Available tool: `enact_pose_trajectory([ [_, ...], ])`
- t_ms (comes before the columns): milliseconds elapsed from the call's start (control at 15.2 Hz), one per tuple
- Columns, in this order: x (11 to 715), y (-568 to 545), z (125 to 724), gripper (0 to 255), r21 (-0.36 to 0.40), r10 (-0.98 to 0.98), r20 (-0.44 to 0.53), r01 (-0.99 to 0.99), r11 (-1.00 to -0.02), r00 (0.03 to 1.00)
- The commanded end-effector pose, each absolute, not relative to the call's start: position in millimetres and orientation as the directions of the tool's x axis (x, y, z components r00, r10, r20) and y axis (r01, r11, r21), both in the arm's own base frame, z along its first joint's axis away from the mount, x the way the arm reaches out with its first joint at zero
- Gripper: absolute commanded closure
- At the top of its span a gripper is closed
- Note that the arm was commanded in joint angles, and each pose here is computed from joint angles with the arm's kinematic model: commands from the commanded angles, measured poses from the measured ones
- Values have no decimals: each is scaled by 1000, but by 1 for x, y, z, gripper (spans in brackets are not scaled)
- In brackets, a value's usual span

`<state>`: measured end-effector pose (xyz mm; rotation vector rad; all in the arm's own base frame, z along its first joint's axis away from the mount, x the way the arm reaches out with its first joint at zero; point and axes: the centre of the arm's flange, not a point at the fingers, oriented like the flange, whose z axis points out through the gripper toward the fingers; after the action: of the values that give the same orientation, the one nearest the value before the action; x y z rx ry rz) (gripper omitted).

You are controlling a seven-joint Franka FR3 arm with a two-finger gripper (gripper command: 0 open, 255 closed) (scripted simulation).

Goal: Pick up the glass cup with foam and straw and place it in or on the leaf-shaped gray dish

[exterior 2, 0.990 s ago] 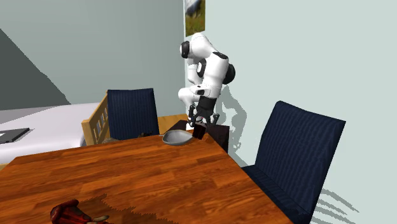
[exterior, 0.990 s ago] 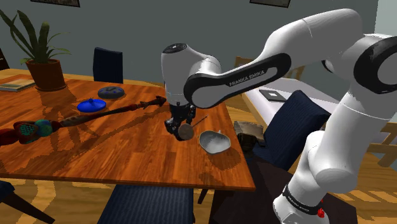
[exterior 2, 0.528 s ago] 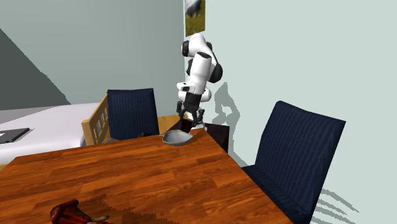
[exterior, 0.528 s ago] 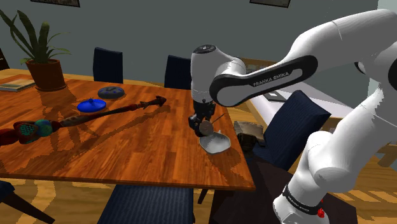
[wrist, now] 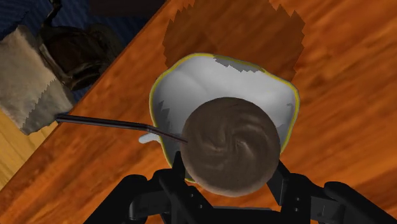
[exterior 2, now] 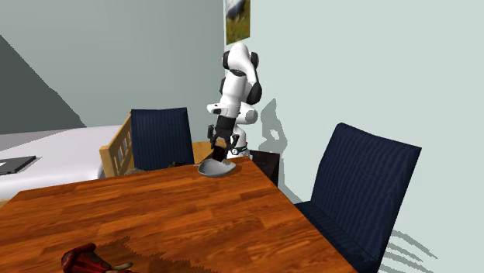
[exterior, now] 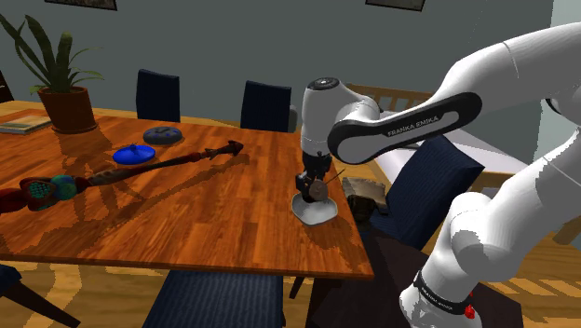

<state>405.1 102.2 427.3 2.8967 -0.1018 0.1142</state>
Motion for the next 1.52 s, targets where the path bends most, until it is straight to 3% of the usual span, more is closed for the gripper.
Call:
enact_pose_trajectory([
  [0, 404, 102, 416, 255, 235, -59, 86, -78, -969, 994],
  [462, 404, 102, 379, 255, 235, -59, 86, -78, -969, 994],
  [990, 404, 102, 379, 255, 235, -59, 86, -78, -969, 994],
  [1056, 404, 102, 379, 0, 235, -59, 86, -78, -969, 994],
  [1452, 403, 105, 391, 0, 235, -59, 86, -78, -969, 994],
])
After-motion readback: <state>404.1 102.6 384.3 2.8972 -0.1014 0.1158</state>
